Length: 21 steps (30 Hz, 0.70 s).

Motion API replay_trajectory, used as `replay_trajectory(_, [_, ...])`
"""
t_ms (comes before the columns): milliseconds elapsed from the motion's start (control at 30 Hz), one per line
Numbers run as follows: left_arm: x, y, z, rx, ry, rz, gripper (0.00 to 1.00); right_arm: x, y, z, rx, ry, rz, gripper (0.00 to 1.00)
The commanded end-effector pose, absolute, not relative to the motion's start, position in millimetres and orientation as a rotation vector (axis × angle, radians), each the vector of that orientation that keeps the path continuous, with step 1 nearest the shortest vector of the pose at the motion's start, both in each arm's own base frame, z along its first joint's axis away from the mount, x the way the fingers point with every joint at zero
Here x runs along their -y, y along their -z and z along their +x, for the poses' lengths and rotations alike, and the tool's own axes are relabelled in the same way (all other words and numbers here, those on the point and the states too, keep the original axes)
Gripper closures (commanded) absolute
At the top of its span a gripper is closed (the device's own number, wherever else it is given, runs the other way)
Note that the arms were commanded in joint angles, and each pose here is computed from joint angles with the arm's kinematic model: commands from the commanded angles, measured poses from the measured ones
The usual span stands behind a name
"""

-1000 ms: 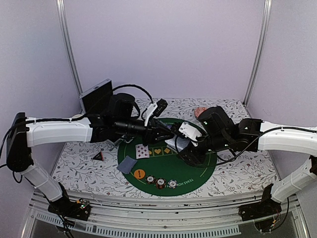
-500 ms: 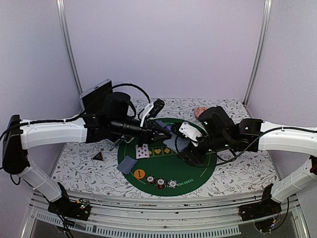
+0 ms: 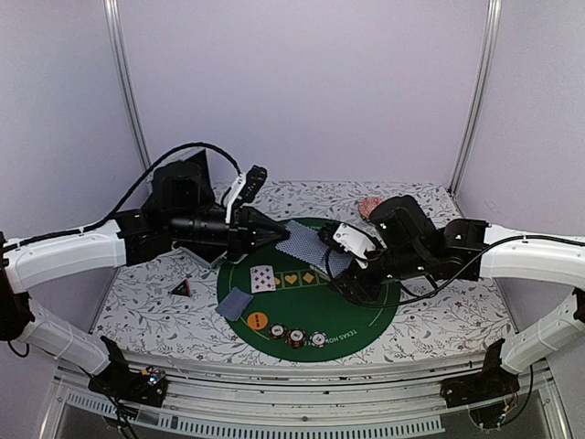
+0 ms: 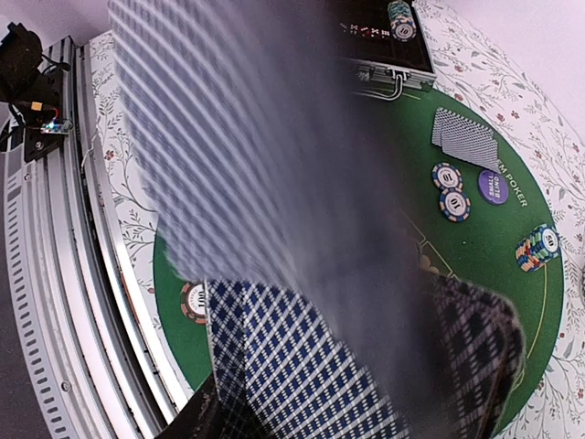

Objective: Distribute texas hold em gaming equipment
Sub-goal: Pick up the poker card from the face-down deck piles, then flop the poker card into the community card area.

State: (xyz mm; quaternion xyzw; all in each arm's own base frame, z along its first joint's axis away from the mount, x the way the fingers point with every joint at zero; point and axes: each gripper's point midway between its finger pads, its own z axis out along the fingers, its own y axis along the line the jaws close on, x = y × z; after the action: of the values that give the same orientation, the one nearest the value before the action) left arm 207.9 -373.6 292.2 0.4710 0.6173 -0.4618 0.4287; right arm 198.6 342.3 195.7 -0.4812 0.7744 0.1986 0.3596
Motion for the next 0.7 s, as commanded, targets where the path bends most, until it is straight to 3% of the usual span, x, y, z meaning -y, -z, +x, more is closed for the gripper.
replay_trajectory(0, [343, -306, 226, -1.534, 1.085, 1.073, 1.0, -336, -201, 203, -1.999, -0.51, -1.186, 0.56])
replay_trajectory(167, [310, -305, 263, -1.543, 0.789, 0.927, 1.0, -335, -203, 206, -2.001, -0.51, -1.175, 0.56])
replay_trajectory(300, [292, -258, 301, -1.625, 0.472, 0.895, 1.0, -336, -207, 205, -1.989, -0.524, -1.177, 0.56])
replay_trajectory(667, [322, -166, 350, -1.594, 0.04, 0.989, 1.0, -335, -213, 204, -1.976, -0.524, -1.178, 0.56])
